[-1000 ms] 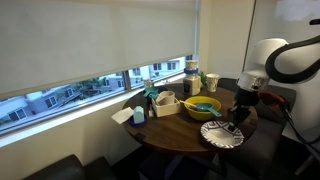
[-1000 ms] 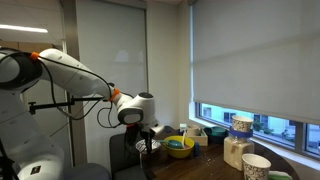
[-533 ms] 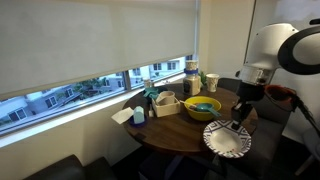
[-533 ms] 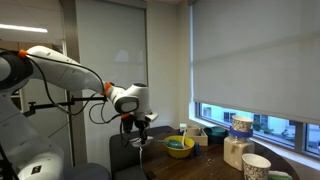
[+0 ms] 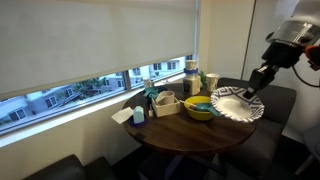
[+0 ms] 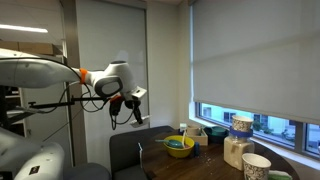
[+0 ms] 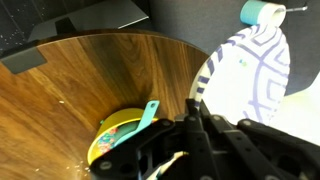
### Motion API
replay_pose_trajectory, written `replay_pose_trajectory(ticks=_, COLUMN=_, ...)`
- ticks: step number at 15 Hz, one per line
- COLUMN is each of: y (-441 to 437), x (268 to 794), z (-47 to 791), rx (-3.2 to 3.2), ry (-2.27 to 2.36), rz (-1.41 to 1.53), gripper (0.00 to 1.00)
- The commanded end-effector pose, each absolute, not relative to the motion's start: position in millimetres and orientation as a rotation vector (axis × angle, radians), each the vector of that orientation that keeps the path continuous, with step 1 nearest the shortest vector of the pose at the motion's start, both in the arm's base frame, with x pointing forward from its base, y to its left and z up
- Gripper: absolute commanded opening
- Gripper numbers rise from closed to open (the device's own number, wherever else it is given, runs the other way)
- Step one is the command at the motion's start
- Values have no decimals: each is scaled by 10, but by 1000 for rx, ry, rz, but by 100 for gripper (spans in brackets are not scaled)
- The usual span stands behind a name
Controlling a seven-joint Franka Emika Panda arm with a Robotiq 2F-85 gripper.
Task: Move the bowl to the right
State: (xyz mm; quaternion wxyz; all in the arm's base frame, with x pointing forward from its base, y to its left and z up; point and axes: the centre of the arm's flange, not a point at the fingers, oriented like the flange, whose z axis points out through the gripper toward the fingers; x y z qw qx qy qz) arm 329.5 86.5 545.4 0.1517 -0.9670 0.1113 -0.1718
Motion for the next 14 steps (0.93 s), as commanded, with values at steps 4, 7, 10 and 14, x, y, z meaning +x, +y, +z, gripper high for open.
replay_pose_trajectory(ticks=4, y=321, x=2918, z=5592, rx=-2718, ry=532, rz=-569, gripper=3)
replay_pose_trajectory(ticks=7, y=305, x=2846, z=5563, rx=-2711, ry=550, rz=-579, gripper=3)
replay_pose_trajectory(ticks=10, y=47, x=2962, z=5630, rx=-2624, ry=725, rz=-651, gripper=1)
replay_pose_trajectory(ticks=14, y=-666, x=3174, z=5733, rx=-2464, ry=978, rz=-724, gripper=1)
